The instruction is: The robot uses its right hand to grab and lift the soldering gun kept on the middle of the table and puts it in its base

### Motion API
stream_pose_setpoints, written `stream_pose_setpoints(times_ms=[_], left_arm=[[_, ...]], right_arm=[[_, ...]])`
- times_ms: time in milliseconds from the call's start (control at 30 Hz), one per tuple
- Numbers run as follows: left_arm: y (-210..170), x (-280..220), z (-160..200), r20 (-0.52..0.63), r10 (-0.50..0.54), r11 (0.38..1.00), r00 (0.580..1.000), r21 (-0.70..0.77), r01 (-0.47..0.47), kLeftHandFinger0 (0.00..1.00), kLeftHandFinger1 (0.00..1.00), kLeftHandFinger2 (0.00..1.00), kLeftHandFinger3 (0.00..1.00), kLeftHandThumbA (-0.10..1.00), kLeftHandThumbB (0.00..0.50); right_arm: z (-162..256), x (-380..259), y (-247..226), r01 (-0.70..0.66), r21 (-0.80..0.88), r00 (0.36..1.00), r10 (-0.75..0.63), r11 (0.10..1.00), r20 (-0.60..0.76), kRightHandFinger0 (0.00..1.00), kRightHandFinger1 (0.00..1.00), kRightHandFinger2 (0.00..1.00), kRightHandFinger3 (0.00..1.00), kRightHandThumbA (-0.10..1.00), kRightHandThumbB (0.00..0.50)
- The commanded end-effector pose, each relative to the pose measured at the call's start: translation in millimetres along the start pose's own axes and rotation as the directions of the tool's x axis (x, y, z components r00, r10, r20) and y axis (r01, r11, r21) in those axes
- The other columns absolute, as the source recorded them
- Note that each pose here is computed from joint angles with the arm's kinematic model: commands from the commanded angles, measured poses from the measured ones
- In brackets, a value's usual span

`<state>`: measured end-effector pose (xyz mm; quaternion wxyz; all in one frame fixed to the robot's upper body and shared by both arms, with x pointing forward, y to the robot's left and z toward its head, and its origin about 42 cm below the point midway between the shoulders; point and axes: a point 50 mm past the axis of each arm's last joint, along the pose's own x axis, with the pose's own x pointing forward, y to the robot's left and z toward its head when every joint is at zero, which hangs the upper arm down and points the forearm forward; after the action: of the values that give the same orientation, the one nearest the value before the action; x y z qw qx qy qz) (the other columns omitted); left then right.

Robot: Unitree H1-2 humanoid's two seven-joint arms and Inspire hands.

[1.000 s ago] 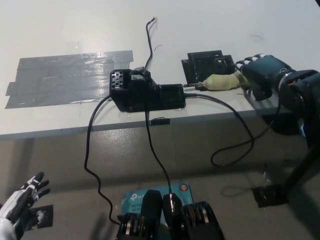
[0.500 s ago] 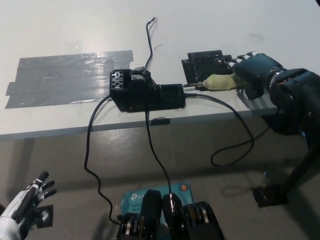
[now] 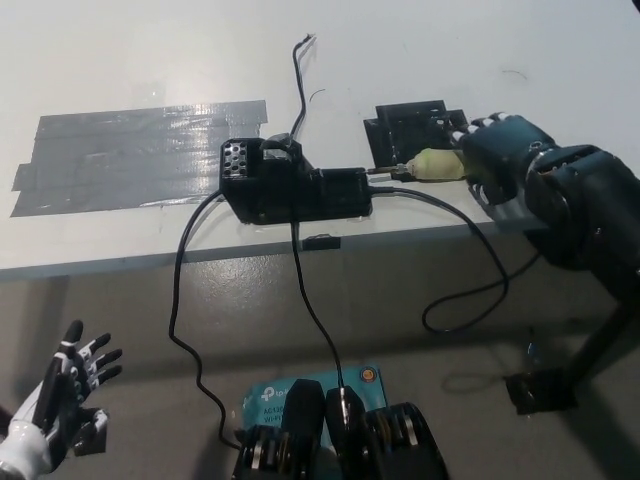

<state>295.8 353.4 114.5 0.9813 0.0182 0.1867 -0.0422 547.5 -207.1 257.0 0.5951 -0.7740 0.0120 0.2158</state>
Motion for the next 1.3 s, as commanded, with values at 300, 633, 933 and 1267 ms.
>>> stream_pose_setpoints(times_ms=[300,633,933,1267], left_arm=[[-9.1,10.0,19.0,0.031,-0.068,0.996,0.997,0.066,0.066,0.97,1.00,1.00,1.00,1.00,0.102],[-13.5,11.1,23.4,0.052,-0.095,0.992,0.994,0.085,0.090,0.93,1.00,1.00,1.00,1.00,0.179],[-18.9,16.9,29.8,0.069,-0.081,0.994,0.994,0.081,0.076,0.95,1.00,1.00,1.00,1.00,0.228],[-29.3,24.0,35.3,0.091,-0.105,0.993,0.990,0.061,0.099,1.00,1.00,1.00,1.00,1.00,0.269]], right_arm=[[4.1,4.8,-37.6,0.091,-0.040,0.995,-0.093,0.995,-0.043,1.00,1.00,1.00,1.00,0.31,0.500],[13.4,5.5,-36.5,0.069,-0.031,0.996,-0.070,0.997,-0.053,1.00,1.00,1.00,1.00,0.29,0.500],[-3.1,6.0,-14.2,-0.050,0.014,0.990,0.051,0.999,-0.131,1.00,1.00,1.00,1.00,0.30,0.500],[14.1,6.8,-17.8,-0.104,0.012,0.991,0.105,0.995,-0.080,1.00,1.00,1.00,1.00,0.32,0.500]])
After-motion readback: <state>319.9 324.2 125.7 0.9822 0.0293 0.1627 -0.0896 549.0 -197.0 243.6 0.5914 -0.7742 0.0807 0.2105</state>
